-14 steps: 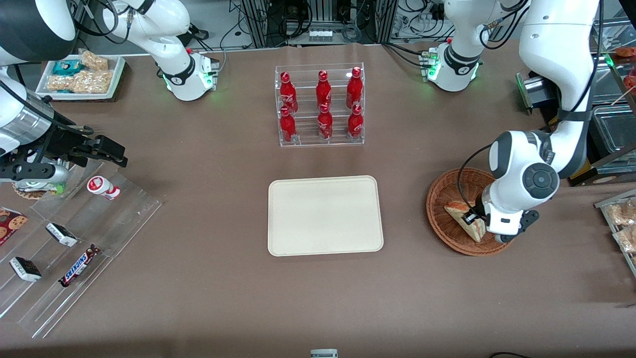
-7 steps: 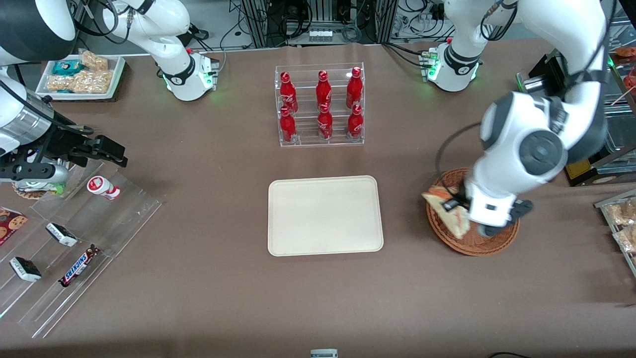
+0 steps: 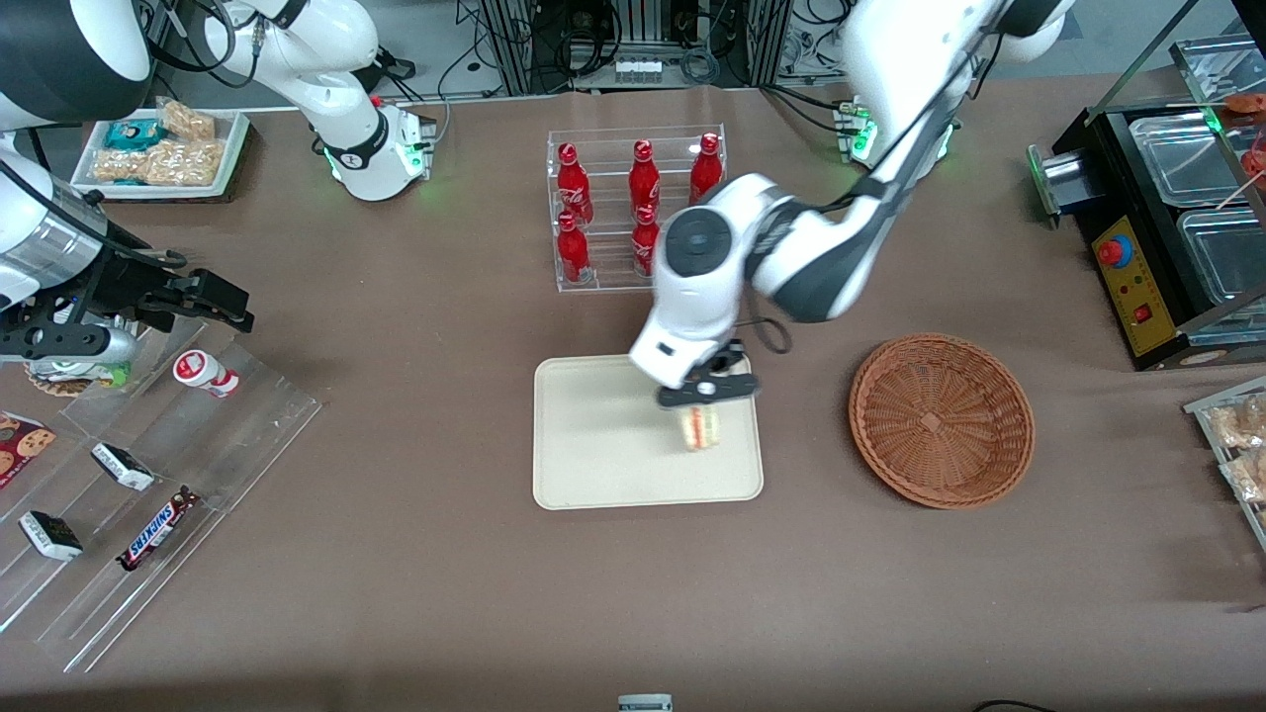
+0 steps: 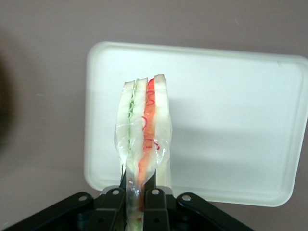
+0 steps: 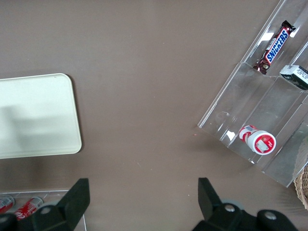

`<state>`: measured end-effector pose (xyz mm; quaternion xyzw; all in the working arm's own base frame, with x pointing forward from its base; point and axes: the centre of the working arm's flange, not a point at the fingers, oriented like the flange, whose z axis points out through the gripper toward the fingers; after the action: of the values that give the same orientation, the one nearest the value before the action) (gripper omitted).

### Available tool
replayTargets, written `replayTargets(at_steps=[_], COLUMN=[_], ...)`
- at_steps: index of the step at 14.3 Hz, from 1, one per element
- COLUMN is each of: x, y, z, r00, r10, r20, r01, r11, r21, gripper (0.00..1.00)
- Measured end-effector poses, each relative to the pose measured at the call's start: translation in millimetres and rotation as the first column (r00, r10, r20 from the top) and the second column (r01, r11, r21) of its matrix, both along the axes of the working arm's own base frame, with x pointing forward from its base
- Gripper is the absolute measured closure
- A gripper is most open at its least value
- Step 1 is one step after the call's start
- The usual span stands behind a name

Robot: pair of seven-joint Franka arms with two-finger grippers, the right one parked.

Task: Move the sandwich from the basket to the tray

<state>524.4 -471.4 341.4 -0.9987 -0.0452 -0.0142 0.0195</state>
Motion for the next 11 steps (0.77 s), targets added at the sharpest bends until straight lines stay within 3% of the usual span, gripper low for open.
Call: replayTargets(at_steps=[4,7,9,11], x=[2,-10,-16,-19], y=[-20,-31,-38,-43], z=[-43,-70,-80,-77], r00=[0.993,0.989,0.986,0.987], r10=[-0.09,-0.132,-0.154,-0.142], r20=[0.076,0.069,0.067,0.077], r01=[0.087,0.128,0.149,0.137], r11=[0.996,0.99,0.986,0.988], r21=[0.034,0.061,0.07,0.066], gripper=[0.87,0.84,0.7,0.51])
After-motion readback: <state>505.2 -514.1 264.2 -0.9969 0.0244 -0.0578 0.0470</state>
